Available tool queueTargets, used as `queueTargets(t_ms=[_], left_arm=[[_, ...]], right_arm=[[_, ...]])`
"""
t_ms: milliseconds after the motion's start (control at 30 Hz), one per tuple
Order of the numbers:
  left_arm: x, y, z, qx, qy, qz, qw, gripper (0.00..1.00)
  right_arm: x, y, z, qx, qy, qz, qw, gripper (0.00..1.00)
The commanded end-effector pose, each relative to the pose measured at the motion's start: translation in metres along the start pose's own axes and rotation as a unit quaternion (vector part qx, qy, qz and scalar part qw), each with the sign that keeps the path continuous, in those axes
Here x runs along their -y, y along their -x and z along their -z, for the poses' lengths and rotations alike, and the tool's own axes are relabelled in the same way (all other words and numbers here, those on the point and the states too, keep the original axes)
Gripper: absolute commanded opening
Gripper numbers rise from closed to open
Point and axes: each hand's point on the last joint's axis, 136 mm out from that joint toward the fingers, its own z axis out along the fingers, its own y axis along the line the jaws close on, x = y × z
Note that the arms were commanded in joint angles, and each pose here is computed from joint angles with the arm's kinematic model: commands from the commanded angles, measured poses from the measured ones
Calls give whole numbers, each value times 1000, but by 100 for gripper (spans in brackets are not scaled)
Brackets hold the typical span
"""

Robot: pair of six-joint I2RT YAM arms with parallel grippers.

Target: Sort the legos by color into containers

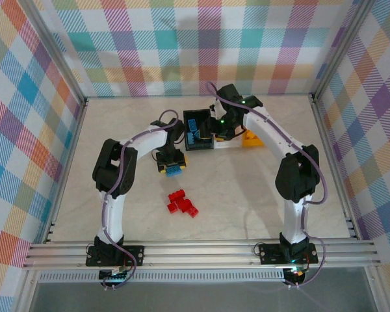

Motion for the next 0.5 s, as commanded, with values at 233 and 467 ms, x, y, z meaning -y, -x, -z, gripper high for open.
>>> queueTargets(t_ms=[233,467], left_arm=[[25,-1,40,7,-77,2,997,59],[68,40,95,75,-153,-9,985,60]], right_arm=[[8,-4,10,1,-19,5,1000,59],[23,-10,33,22,-37,-4,999,59]])
